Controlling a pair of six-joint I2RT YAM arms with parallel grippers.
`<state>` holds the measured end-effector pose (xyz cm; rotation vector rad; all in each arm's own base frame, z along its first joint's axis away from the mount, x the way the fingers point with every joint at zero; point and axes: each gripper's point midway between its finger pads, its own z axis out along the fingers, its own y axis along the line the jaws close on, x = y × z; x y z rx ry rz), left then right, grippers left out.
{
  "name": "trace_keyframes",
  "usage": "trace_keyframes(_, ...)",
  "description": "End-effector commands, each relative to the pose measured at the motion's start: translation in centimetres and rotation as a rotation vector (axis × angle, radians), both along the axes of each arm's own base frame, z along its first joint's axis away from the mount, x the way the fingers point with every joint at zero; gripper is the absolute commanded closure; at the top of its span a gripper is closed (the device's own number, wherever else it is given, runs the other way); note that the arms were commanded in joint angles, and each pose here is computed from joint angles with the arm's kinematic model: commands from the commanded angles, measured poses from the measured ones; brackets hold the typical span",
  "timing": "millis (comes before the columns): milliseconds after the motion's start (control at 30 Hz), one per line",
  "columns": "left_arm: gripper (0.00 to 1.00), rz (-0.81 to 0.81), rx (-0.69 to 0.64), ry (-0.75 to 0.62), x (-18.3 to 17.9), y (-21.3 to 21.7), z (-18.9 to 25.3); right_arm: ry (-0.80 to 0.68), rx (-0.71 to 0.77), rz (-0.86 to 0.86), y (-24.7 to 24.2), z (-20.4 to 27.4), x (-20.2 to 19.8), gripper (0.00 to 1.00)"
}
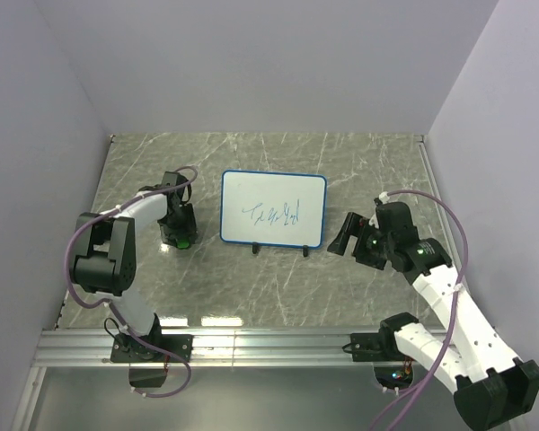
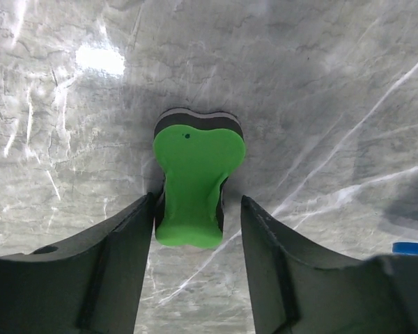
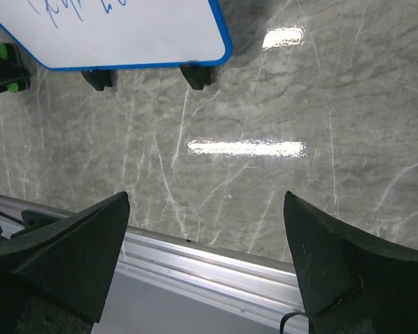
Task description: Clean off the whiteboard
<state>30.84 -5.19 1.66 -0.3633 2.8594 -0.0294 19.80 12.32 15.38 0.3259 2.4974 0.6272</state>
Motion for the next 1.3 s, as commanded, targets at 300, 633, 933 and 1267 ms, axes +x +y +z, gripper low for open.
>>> trace_keyframes(300,0.54,0.053,0.035,-0.014,1.8,0.4,-0.7,-0.080,-0.050,0.013,0.1,1.8,4.6,0.02)
trace_keyframes(633,1.00,0.046,0.042,-0.013,2.3,0.5,-0.9,-0.151,0.009,-0.056,-3.1,4.4,10.3,0.02)
trace_keyframes(933,1.00,-0.009,-0.016,-0.116,4.1,-3.2,4.3,-0.247,0.337,0.074,0.4,5.4,14.8,0.05)
trace_keyframes(1267,1.00,-0.151,-0.055,-0.271,3.3,-13.1,12.4,-0.199,0.458,0.123,2.1,2.7,17.9,0.09)
